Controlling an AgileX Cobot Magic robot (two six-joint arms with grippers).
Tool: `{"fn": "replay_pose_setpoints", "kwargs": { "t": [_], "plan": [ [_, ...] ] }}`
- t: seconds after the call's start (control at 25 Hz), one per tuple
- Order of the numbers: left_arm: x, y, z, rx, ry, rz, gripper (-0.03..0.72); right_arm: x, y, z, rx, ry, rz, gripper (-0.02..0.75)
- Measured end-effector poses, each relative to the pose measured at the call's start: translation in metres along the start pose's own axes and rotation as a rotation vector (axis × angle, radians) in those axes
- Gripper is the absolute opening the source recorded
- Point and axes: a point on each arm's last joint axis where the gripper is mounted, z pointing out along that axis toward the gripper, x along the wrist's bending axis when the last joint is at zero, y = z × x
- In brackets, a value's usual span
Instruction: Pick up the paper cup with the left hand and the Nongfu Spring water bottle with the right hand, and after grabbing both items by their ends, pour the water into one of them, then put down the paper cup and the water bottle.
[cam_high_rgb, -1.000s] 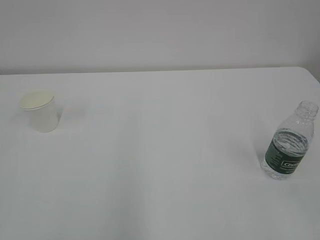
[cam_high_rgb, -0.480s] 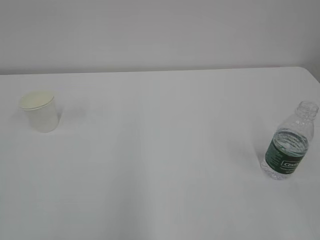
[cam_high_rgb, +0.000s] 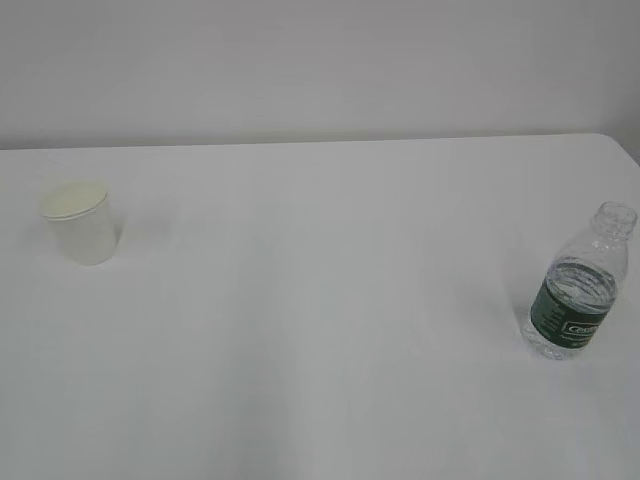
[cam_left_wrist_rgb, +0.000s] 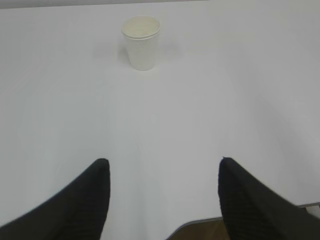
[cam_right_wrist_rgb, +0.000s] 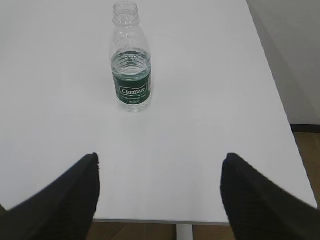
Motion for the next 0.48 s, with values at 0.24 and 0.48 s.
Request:
{"fn": "replay_pose_setpoints", "kwargs": {
  "t": [0.24, 0.48],
  "plan": [
    [0.0, 0.0, 0.0, 0.0, 0.0, 0.0, 0.465, 0.0, 0.0, 0.0, 0.0, 0.0, 0.0, 0.573],
    [0.0, 0.0, 0.0, 0.0, 0.0, 0.0, 0.462, 0.0, 0.0, 0.0, 0.0, 0.0, 0.0, 0.573]
  ]
}}
